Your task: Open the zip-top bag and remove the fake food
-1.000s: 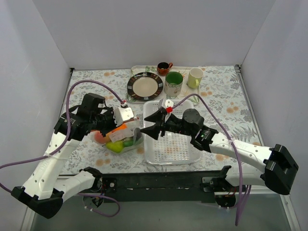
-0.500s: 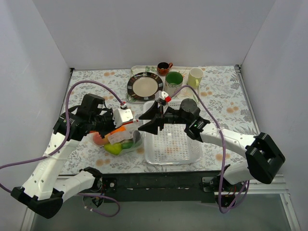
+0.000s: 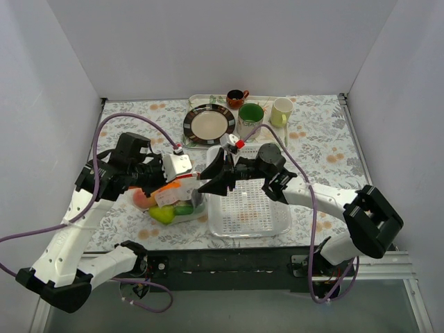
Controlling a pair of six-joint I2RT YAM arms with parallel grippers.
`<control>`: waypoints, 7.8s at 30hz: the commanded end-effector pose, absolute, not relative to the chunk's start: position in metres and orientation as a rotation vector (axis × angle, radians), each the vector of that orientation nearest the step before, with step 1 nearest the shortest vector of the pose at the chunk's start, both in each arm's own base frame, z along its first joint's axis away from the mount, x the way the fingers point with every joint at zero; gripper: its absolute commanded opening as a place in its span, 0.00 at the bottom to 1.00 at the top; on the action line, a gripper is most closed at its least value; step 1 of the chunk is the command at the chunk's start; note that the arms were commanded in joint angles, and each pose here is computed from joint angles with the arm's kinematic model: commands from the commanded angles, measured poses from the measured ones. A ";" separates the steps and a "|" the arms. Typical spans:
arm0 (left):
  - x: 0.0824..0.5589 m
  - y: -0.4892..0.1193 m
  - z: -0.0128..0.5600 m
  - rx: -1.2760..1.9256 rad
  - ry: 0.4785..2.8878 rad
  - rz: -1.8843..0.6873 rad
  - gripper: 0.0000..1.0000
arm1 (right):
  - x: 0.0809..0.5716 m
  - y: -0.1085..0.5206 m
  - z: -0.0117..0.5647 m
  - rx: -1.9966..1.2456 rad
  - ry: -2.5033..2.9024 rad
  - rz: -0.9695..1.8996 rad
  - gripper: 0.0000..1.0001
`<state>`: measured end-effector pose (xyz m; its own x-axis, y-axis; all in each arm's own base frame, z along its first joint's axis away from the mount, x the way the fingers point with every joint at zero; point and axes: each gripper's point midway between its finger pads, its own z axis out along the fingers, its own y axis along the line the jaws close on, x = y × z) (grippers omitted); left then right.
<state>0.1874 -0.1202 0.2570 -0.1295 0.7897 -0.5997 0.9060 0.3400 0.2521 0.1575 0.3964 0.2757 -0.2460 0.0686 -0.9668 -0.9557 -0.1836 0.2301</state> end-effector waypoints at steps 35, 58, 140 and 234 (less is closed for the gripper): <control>0.173 -0.138 0.272 1.436 1.921 -0.394 0.00 | 0.173 0.411 0.302 -1.104 1.151 1.668 0.34; 0.192 -0.209 0.318 1.335 1.855 -0.821 0.98 | 0.164 0.415 0.307 -1.180 1.192 1.633 0.04; 0.178 -0.098 0.212 1.464 2.238 -0.291 0.00 | 0.325 0.359 0.300 -0.663 1.528 1.080 0.01; 0.195 0.154 0.099 0.262 2.789 0.036 0.98 | 0.127 0.477 0.142 -1.017 1.941 1.432 0.01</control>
<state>0.1781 0.1699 0.1012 -0.9612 0.1579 -0.2261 0.1374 0.9850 0.1042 0.1358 0.4600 0.1406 -0.5792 -0.2672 -0.7701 -0.8149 0.2138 0.5387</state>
